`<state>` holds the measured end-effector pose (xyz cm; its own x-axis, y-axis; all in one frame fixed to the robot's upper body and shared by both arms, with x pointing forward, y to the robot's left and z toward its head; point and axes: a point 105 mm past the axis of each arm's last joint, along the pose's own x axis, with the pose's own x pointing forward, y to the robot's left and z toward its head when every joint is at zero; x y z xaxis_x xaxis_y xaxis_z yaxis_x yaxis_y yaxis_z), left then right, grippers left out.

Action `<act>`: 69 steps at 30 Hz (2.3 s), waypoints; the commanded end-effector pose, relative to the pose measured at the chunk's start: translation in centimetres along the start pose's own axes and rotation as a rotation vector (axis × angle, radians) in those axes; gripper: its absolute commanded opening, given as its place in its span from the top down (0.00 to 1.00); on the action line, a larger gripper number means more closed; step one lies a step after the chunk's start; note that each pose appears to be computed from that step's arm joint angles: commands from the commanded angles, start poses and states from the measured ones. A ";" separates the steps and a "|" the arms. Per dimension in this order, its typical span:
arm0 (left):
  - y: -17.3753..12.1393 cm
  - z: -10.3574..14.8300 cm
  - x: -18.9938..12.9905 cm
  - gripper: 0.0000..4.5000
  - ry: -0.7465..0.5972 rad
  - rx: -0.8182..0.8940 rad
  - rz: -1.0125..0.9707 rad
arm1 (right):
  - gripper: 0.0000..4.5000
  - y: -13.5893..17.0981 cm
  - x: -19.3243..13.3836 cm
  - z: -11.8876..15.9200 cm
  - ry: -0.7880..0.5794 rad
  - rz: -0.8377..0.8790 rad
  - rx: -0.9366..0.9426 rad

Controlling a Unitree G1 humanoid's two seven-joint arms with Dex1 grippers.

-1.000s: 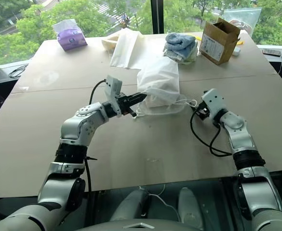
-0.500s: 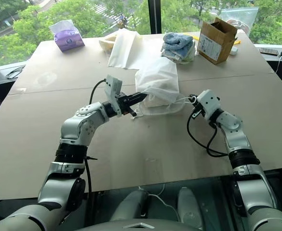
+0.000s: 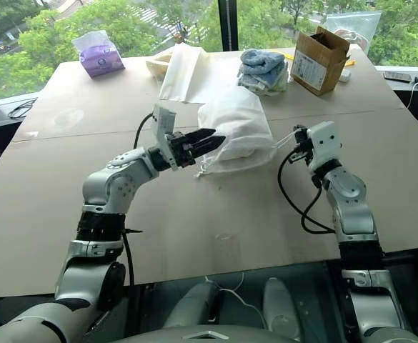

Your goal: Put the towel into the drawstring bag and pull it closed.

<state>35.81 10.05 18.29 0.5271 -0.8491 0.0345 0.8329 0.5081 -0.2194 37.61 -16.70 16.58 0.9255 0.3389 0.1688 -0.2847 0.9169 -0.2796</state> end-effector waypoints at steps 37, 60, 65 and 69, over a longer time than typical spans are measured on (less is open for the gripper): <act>5.9 -9.8 -1.9 0.99 0.467 0.332 0.042 | 1.00 0.0 -0.1 2.2 -0.015 -0.092 -0.044; 17.6 3.9 -18.6 0.99 -0.158 0.392 1.366 | 1.00 -15.5 -9.3 -2.2 0.253 -0.894 -0.062; 18.1 3.5 -23.3 0.99 -0.182 0.338 1.656 | 1.00 -16.9 -11.3 -2.9 0.286 -1.039 0.007; 17.6 3.5 -20.3 0.99 -0.183 0.393 1.523 | 1.00 -15.3 -9.4 -2.9 0.245 -0.898 0.086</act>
<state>42.65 31.63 15.06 0.9418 0.3262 0.0809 -0.3350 0.9304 0.1490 36.58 -28.77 14.68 0.9285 -0.3707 0.0231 0.3708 0.9218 -0.1127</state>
